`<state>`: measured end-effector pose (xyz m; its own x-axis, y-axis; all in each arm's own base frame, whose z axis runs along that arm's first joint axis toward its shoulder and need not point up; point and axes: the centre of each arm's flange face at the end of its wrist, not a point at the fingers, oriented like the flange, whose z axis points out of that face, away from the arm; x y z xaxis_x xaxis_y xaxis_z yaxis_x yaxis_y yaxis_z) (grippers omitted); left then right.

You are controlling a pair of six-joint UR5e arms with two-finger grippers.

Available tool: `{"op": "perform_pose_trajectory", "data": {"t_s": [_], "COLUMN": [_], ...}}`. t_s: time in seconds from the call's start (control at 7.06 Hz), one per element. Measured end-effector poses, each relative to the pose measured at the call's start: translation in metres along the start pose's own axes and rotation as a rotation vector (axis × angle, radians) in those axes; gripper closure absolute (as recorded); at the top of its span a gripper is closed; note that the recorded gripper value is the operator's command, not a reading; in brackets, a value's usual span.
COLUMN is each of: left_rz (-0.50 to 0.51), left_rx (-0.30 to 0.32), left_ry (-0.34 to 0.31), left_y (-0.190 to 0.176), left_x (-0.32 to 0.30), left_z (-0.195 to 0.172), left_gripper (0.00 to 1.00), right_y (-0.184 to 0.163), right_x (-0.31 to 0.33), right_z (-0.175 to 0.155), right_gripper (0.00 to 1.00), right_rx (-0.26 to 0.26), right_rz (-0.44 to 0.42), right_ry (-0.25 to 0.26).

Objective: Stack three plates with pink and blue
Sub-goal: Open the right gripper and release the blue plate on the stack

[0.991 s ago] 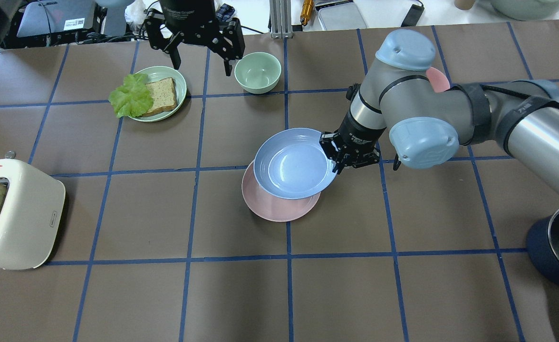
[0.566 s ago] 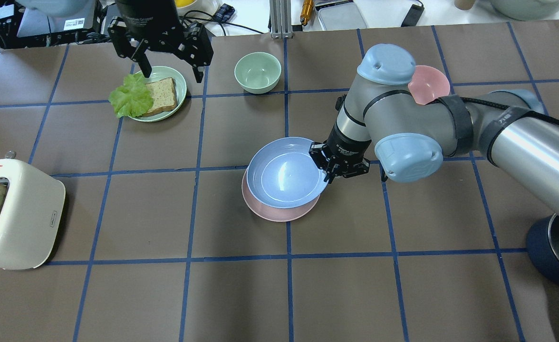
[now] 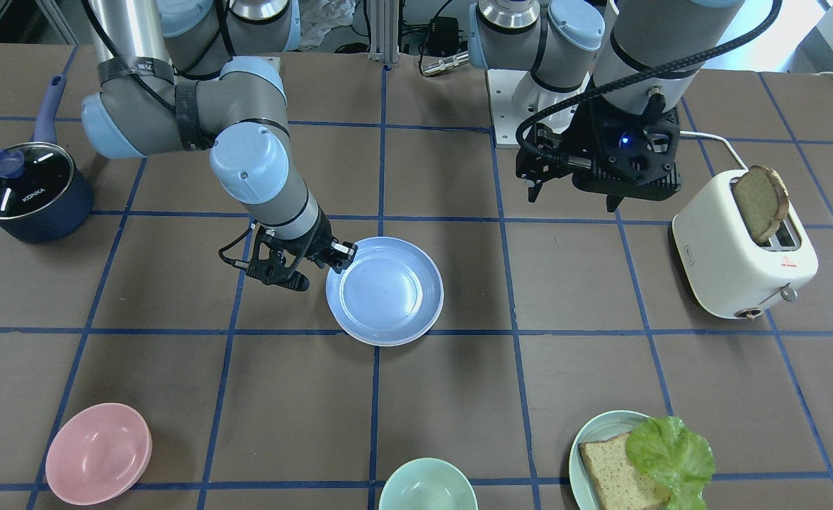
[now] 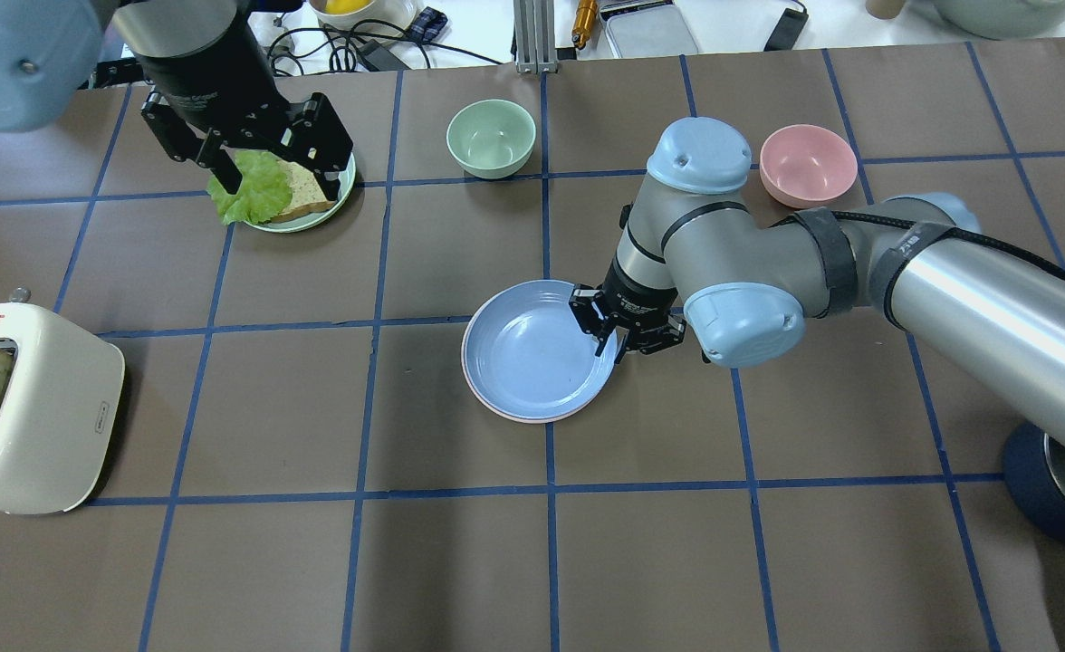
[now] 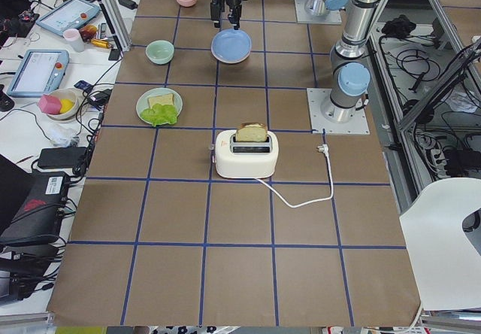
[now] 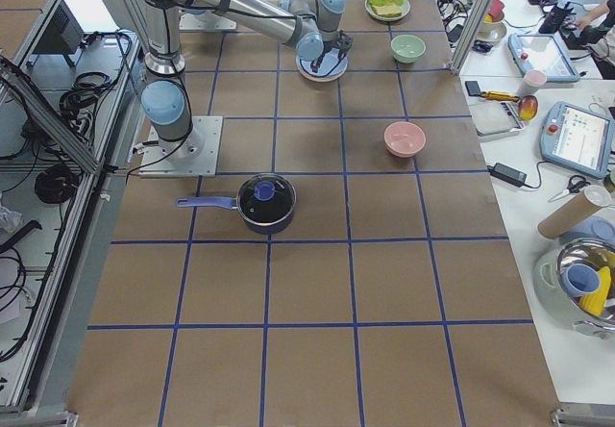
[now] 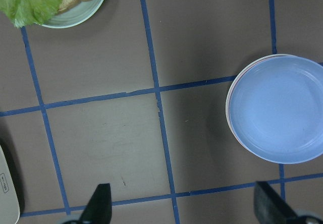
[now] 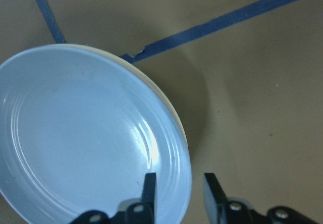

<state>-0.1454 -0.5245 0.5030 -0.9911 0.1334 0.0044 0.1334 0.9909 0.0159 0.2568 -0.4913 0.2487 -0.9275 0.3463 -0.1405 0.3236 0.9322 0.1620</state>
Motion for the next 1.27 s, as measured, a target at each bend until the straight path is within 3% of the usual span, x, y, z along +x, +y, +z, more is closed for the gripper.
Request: {"op": "perform_pose_trajectory", "data": {"t_s": [0.28, 0.42, 0.71, 0.99, 1.27], "left_rz": [0.008, 0.007, -0.009, -0.018, -0.023], "left_rx": [0.014, 0.028, 0.045, 0.049, 0.043], "left_ry": [0.014, 0.014, 0.012, 0.010, 0.010], "left_y": [0.003, 0.002, -0.001, -0.003, -0.007], "left_x": [-0.002, -0.003, -0.004, -0.005, -0.007], "left_z": [-0.003, -0.005, -0.005, -0.003, 0.004], "left_gripper": [0.00, 0.00, 0.00, 0.00, 0.00], "right_y": [-0.028, -0.043, -0.063, -0.072, -0.056], "right_x": [0.012, 0.021, 0.036, 0.048, 0.052], "right_z": [-0.028, -0.047, -0.095, -0.166, -0.229], "right_gripper": [0.14, 0.04, 0.00, 0.00, 0.00], "right_rx": [0.052, 0.101, 0.189, 0.187, 0.132], "right_rz": [-0.019, -0.074, -0.241, -0.344, -0.397], "right_ry": [-0.006, 0.021, 0.080, 0.139, 0.185]}}
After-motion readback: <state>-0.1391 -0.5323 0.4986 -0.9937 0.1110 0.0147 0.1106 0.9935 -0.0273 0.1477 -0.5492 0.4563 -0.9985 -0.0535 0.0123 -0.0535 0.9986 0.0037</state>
